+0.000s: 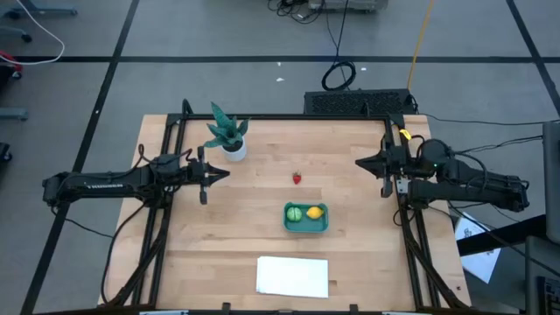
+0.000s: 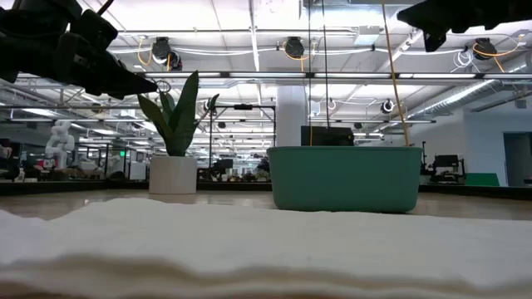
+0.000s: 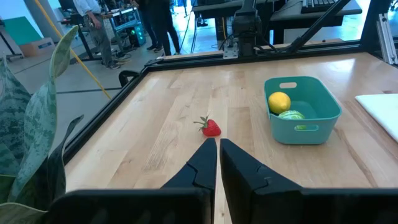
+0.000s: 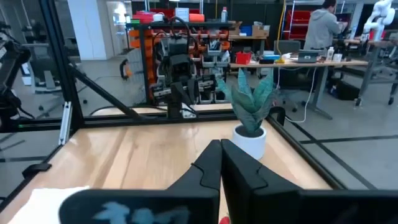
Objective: Pick and placing Produce into tupperware
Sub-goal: Put the strawberry into the bin
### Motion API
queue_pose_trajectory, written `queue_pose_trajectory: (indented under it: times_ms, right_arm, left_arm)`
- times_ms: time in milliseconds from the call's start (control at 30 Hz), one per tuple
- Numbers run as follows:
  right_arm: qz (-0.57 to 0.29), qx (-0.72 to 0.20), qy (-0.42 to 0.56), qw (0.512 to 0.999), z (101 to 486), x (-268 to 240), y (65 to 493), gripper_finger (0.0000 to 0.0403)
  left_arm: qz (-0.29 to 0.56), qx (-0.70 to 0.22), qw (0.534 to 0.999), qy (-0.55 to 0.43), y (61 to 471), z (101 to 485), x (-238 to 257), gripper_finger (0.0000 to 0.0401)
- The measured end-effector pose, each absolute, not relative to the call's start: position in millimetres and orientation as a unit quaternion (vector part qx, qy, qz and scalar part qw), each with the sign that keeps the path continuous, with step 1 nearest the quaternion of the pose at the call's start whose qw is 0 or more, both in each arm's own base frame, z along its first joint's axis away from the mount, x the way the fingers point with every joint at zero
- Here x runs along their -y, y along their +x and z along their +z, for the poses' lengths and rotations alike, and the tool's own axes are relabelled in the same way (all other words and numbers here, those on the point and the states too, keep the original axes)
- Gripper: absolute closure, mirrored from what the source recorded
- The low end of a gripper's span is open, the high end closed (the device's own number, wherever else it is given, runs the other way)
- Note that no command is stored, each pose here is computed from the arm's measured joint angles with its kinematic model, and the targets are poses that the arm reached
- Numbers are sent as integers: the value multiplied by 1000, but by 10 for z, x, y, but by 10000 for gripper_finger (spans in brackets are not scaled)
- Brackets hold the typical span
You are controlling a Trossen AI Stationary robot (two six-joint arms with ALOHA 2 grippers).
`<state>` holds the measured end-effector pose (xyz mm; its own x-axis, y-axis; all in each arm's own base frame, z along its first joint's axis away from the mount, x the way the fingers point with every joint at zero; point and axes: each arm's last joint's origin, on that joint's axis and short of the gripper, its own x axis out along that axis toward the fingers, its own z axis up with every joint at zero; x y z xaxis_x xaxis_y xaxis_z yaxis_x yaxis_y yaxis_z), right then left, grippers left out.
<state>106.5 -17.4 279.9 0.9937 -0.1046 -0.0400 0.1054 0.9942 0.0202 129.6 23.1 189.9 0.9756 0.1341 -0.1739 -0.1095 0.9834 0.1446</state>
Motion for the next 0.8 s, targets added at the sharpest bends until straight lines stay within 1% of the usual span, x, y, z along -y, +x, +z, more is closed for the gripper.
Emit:
queue_pose_trajectory:
  times_ms: [233,333,500,800]
  right_arm:
    - [-53,-30,11,998,2616,176,1077,403]
    - [-52,-16,9,998,2521,180,1102,403]
    - [-52,-17,11,998,2356,183,1119,403]
    - [-66,-5,17,998,2160,196,1141,403]
  left_arm:
    - [62,-92,992,67,1296,1899,-232,375]
    - [62,-92,992,67,1296,1900,-232,375]
    - [62,-92,992,67,1296,1898,-231,375]
    - [66,-92,991,66,1296,1900,-234,375]
